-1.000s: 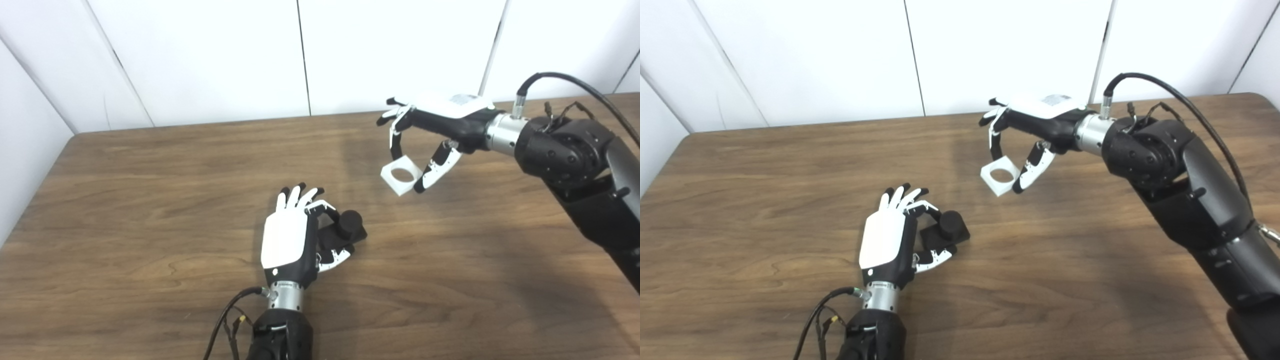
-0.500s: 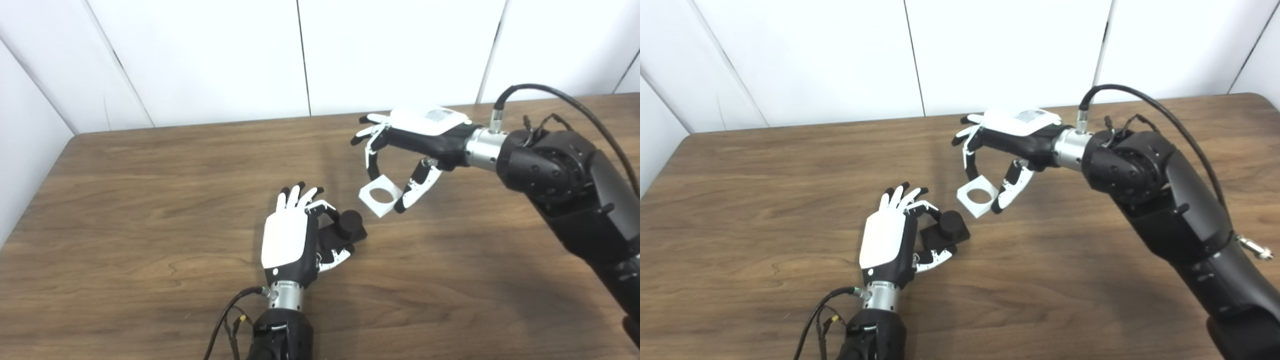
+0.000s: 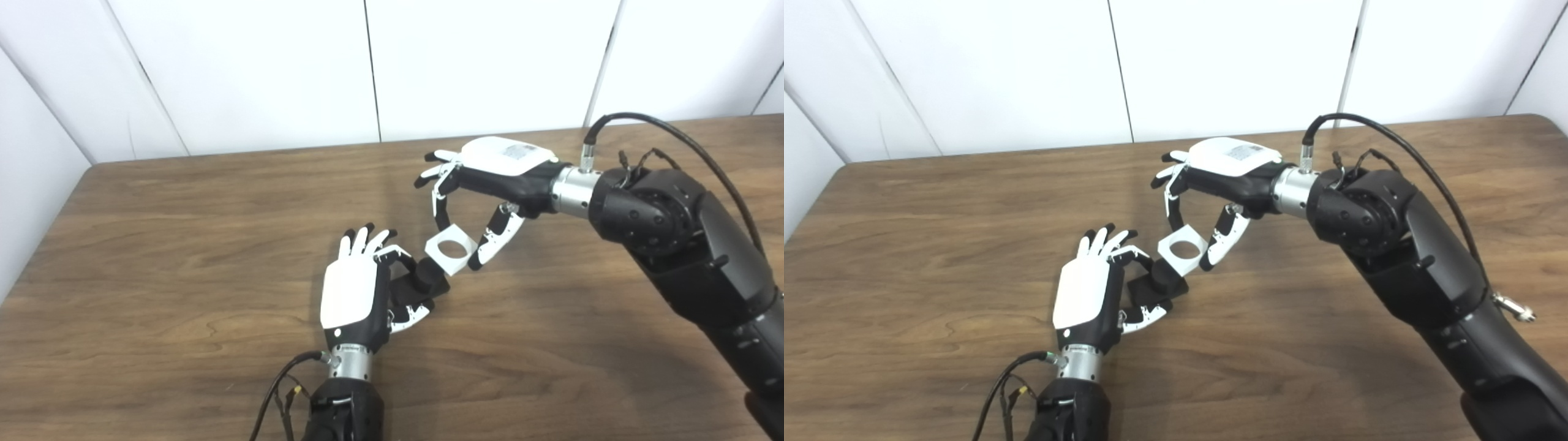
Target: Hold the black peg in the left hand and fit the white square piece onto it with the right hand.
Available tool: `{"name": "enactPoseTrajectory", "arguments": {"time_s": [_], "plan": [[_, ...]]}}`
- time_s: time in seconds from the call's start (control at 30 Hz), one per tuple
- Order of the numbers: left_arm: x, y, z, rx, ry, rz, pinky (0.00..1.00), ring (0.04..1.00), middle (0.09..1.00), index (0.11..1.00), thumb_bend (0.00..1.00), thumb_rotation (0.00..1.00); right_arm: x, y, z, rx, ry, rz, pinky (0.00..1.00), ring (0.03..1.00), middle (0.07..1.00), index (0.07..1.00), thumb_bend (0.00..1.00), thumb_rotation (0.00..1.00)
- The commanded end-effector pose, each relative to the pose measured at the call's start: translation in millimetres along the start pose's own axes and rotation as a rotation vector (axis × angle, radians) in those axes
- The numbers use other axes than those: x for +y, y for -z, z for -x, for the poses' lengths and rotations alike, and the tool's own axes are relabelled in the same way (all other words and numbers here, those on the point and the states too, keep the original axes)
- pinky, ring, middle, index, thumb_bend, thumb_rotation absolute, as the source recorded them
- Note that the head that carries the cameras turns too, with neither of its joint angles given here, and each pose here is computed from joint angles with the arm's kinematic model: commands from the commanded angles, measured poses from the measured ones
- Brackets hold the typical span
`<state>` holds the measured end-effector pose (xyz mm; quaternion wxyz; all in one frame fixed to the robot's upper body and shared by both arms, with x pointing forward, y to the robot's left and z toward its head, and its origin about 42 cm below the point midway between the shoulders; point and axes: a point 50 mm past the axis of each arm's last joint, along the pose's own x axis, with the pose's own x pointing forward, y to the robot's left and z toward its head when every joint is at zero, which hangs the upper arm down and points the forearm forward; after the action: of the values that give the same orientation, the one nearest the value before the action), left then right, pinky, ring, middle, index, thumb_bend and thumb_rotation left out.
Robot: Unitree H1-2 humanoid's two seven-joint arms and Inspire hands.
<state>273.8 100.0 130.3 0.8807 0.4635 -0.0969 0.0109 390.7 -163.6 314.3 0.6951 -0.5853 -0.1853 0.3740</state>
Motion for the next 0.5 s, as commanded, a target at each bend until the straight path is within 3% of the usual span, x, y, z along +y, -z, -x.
{"name": "enactPoseTrajectory", "arguments": {"time_s": [0.0, 0.47], "plan": [[-13, -11, 3, 0.012, 0.023, 0.01, 1.0, 0.966, 0.863, 0.491, 0.51, 0.09, -17, -5, -3, -0.029, 0.062, 0.043, 0.93, 1.0, 0.886, 0.489, 0.52, 0.14], [-14, -13, 3, 0.013, 0.02, 0.011, 1.0, 0.965, 0.865, 0.491, 0.51, 0.09, -3, -6, -16, -0.037, 0.044, 0.023, 0.96, 1.0, 0.891, 0.49, 0.52, 0.14]]}}
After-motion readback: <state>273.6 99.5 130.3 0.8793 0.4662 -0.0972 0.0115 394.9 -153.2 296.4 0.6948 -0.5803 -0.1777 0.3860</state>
